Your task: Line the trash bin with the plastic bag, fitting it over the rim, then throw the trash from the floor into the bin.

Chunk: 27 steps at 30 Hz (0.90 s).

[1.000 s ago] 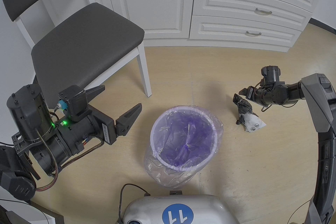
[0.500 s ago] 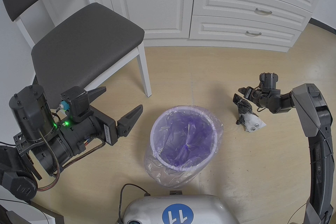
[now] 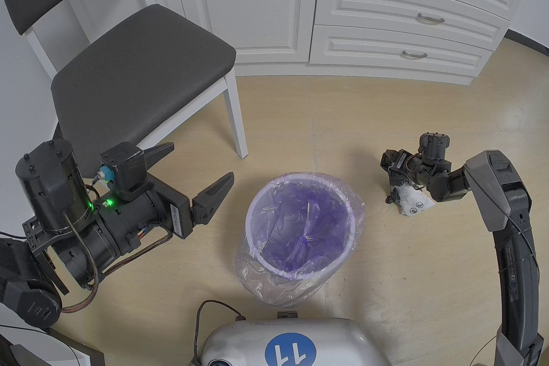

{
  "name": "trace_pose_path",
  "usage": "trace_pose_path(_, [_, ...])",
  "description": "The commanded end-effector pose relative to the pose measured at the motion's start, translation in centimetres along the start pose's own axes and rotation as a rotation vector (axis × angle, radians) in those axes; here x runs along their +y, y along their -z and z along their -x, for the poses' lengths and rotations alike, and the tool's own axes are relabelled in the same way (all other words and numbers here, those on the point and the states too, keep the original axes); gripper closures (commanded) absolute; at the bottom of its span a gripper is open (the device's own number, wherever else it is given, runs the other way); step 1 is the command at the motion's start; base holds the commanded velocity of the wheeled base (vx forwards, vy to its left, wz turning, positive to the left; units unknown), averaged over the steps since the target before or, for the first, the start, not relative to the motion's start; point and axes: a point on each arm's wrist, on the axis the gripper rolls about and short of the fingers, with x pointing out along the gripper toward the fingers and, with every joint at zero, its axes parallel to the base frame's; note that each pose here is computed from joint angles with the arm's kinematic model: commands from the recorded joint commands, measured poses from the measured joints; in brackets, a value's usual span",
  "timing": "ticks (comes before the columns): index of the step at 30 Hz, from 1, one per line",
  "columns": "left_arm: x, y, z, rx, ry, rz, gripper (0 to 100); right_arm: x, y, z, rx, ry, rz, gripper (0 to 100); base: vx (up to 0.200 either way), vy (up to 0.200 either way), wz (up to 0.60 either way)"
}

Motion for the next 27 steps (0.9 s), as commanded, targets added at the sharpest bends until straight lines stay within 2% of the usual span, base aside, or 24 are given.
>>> trace_pose_path(1, [0.0, 0.1, 0.0, 0.003, 0.001, 0.000, 0, -0.6, 1.3, -0.5, 0.014, 0.005, 0.001, 0, 0.000, 0.000, 0.00])
trace_pose_path(9, [-0.4, 0.2, 0.0, 0.009, 0.015, -0.002, 0, -1.2, 3.4, -2.2, -0.030, 0.022, 0.004, 0, 0.000, 0.000, 0.00])
trace_pose_path(23, [-0.5, 0.5, -0.1, 0.020, 0.018, -0.003, 0, -2.5, 6.8, -4.0, -0.027, 0.054, 0.009, 0, 0.000, 0.000, 0.00])
trace_pose_path(27, [-0.5, 0.5, -0.1, 0.020, 0.018, -0.004, 0, -2.7, 6.3, -4.0, -0.041, 0.069, 0.004, 0, 0.000, 0.000, 0.00])
